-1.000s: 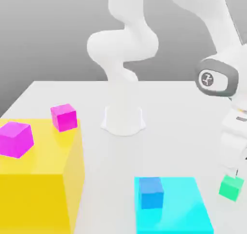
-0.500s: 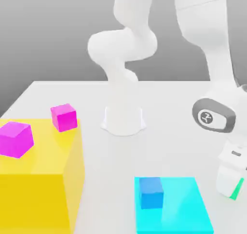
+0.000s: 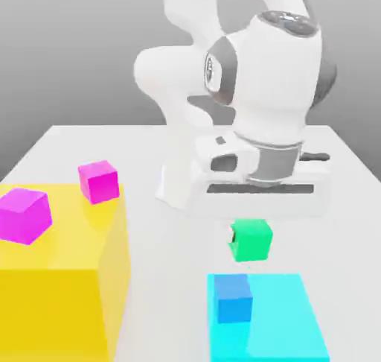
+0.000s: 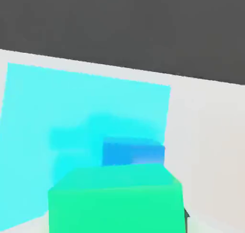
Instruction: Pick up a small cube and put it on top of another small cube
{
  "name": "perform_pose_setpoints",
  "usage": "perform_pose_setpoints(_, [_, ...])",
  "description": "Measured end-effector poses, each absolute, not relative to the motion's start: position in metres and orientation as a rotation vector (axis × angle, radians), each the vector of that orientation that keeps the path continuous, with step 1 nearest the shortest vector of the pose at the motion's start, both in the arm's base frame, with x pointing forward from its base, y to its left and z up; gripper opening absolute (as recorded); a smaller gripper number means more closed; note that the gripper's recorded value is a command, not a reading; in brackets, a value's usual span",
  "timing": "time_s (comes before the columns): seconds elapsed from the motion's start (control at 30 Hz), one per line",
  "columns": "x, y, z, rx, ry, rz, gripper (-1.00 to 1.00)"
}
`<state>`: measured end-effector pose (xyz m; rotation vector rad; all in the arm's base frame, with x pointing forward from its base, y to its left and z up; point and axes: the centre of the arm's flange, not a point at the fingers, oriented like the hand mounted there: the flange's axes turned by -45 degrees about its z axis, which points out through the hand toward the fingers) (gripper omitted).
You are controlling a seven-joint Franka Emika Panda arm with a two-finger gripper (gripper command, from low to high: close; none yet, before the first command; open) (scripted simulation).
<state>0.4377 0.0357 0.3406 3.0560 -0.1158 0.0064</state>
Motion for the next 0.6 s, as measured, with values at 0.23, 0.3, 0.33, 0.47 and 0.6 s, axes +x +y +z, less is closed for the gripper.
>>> perform_pose_setpoints(0.23, [0.384, -0.095, 0.414, 2.963, -0.910, 0.002, -1.00])
perform_pose_setpoints(0.3, [0.359, -0.125, 0.433, 2.910, -1.129, 0.001, -1.00])
perform_pose_setpoints(0.33, [0.345, -0.139, 0.441, 2.880, -1.236, 0.001, -1.00])
perform_pose_setpoints(0.47, [0.333, -0.151, 0.404, 2.849, -1.335, 0.001, -1.00])
perform_pose_setpoints(0.6, [0.332, -0.151, 0.392, 2.848, -1.338, 0.001, 1.00])
